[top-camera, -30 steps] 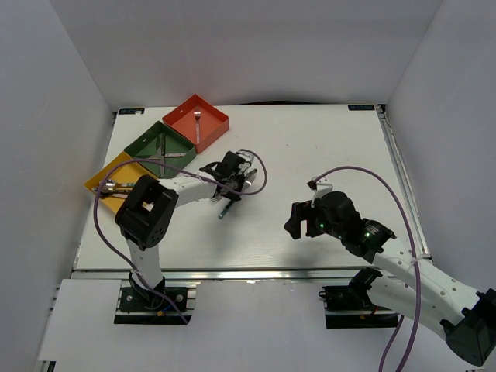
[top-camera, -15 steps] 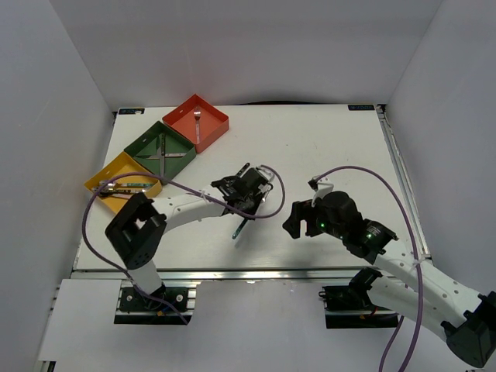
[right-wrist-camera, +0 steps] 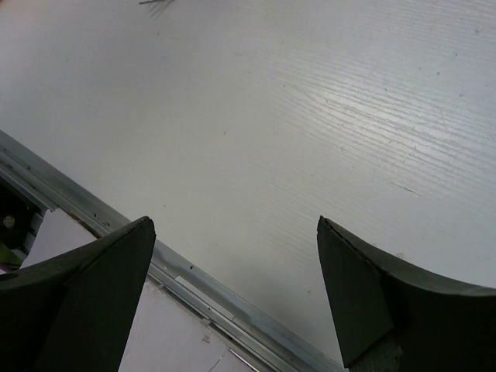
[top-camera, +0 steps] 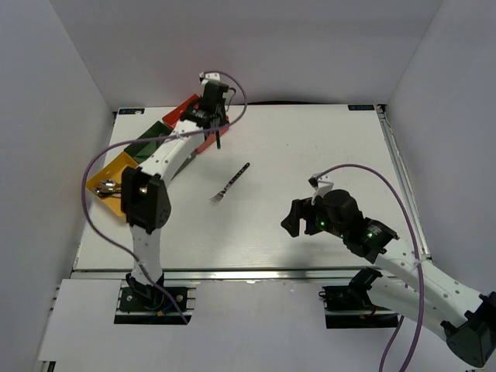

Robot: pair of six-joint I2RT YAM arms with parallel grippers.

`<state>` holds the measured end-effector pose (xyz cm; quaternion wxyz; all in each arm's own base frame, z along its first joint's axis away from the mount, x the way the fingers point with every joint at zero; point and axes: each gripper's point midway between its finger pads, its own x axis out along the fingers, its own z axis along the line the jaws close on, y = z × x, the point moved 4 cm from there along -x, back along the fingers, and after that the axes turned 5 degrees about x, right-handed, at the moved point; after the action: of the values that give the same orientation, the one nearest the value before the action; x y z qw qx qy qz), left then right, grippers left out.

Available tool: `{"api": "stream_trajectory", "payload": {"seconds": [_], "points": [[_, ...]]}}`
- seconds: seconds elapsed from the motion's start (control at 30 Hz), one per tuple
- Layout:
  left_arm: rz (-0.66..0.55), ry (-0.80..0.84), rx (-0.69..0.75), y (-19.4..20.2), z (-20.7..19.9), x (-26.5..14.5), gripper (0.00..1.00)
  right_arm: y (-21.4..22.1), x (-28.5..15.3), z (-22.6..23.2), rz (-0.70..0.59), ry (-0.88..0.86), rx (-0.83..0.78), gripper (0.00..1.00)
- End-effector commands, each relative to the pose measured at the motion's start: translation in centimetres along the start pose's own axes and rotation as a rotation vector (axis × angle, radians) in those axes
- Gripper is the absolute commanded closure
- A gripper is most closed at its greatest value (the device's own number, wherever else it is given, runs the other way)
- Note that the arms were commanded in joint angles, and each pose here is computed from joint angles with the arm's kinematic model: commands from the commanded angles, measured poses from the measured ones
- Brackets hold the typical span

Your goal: Sort the eating utensils into containers

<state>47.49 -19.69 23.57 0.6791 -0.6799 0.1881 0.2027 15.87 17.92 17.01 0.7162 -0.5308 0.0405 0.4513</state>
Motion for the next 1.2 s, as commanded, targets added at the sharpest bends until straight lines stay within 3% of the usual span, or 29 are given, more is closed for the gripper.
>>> {"api": "stream_trajectory", "payload": {"seconds": [0.0,0.03,0.1,0.2,0.3,0.57,1.07,1.17], "points": [[0.029,-0.127,0.046,-1.4,2.6,4.1,1.0,-1.2,0.1,0.8,-0.035,-0.035,0.005,0.11],[-0.011,-0.142,0.049,-3.8,3.8,4.7,1.0,-1.2,0.3,0.8,-0.034,-0.034,0.002,0.11],[0.028,-0.177,0.117,-2.6,4.9,8.1,1.0,-1.2,0.3,0.8,-0.032,-0.034,-0.005,0.11],[-0.005,-0.24,0.148,-3.2,6.4,9.9,1.0,-1.2,0.4,0.7,-0.027,-0.029,-0.02,0.11],[-0.022,-0.19,0.079,-3.4,8.9,12.2,1.0,-1.0,0.6,0.6,-0.014,-0.023,-0.024,0.11],[-0.056,-0.096,0.028,-4.4,9.0,13.1,1.0,0.6,1.9,0.3,0.05,-0.041,-0.02,0.11],[-0.153,-0.124,-0.017,-5.2,10.9,15.9,1.0,1.8,4.2,0.0,0.135,-0.035,-0.026,0.11],[-0.133,-0.133,-0.007,-4.1,11.2,16.8,0.89,1.7,4.4,0.0,0.139,-0.029,-0.029,0.11]]}}
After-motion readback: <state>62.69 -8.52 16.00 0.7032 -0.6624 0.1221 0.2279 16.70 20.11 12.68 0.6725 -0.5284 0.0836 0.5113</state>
